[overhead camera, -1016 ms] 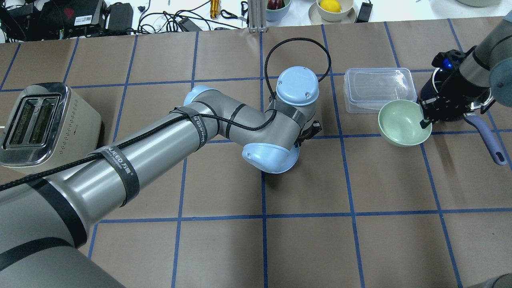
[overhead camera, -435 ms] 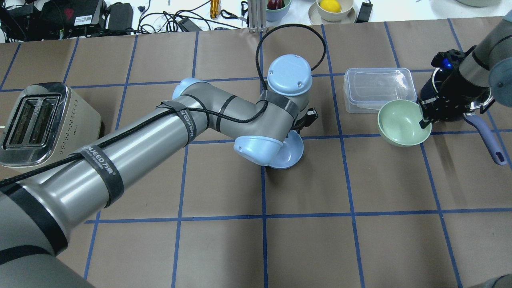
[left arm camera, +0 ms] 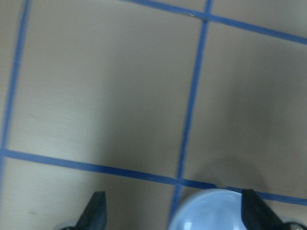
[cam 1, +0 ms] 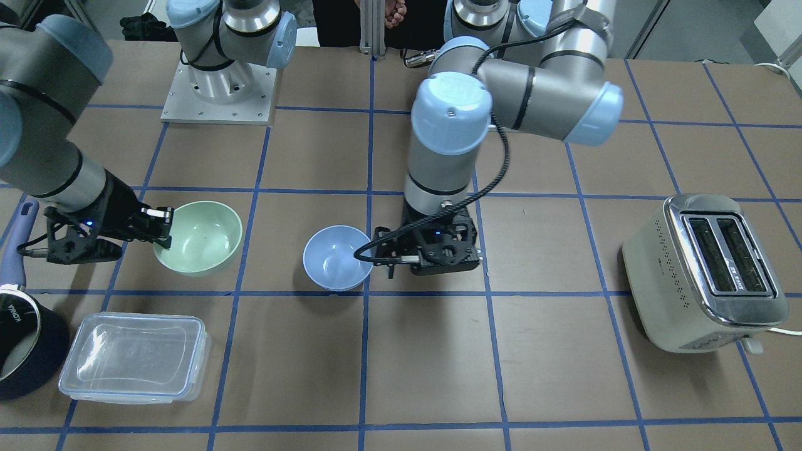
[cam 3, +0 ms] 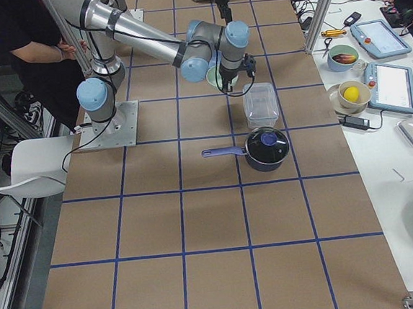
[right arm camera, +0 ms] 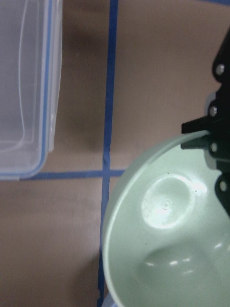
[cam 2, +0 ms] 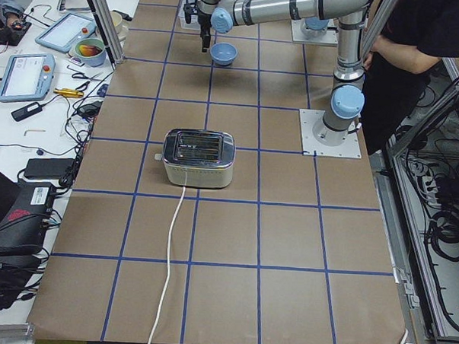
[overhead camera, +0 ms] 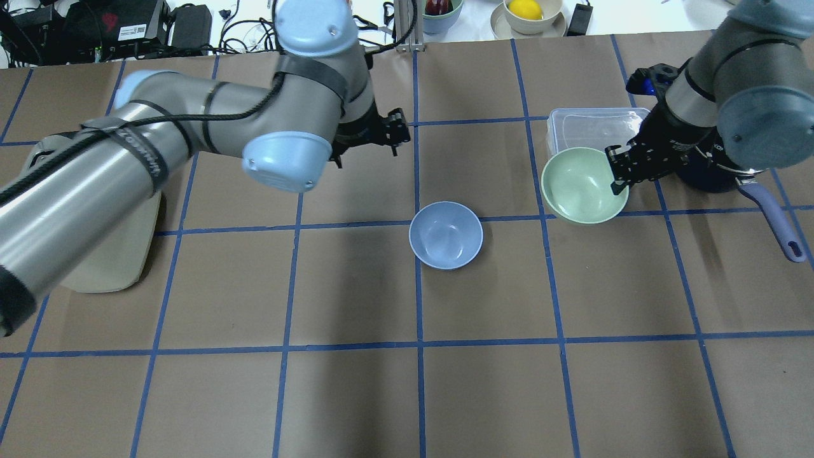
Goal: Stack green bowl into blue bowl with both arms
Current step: 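Move the green bowl over the blue bowl with the right gripper and lower it inside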
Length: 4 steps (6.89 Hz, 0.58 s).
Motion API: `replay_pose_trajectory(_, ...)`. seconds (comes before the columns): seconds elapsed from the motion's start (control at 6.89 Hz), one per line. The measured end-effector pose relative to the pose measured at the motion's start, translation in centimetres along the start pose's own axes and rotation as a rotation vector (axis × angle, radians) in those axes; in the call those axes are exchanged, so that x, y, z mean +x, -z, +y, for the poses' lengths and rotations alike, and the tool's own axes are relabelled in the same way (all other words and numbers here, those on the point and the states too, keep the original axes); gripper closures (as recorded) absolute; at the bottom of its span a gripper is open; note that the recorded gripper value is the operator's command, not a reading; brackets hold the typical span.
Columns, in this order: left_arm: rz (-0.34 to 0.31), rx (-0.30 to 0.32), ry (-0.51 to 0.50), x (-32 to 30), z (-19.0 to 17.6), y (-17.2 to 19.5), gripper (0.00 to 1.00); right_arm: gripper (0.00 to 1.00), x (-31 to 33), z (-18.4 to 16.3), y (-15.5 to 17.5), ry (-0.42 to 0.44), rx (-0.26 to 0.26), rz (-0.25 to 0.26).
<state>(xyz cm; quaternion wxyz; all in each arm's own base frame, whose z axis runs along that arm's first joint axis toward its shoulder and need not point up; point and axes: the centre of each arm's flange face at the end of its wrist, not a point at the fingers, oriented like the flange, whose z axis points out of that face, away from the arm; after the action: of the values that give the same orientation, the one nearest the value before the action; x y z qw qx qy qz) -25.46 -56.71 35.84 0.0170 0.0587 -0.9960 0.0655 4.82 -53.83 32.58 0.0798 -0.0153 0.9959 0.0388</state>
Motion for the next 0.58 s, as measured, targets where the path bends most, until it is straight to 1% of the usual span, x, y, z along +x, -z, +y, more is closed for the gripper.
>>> replay_pose_trajectory(0.15, -0.009, 0.002, -0.047, -4.3, -0.9, 2.9, 0.0, 1.0, -5.5, 0.5, -0.6, -0.015, 0.0, 0.002)
replay_pose_trajectory(0.29, -0.012, 0.022, -0.071, -6.9, -0.9, 5.8, 0.0, 1.0, -10.4, 1.3, -1.7, -0.016, -0.003, 0.006)
replay_pose_trajectory(0.58, -0.024, 0.008, -0.095, -9.8, 0.7, 9.8, 0.0, 1.0, -15.9, 3.0, -4.7, 0.022, -0.037, 0.014)
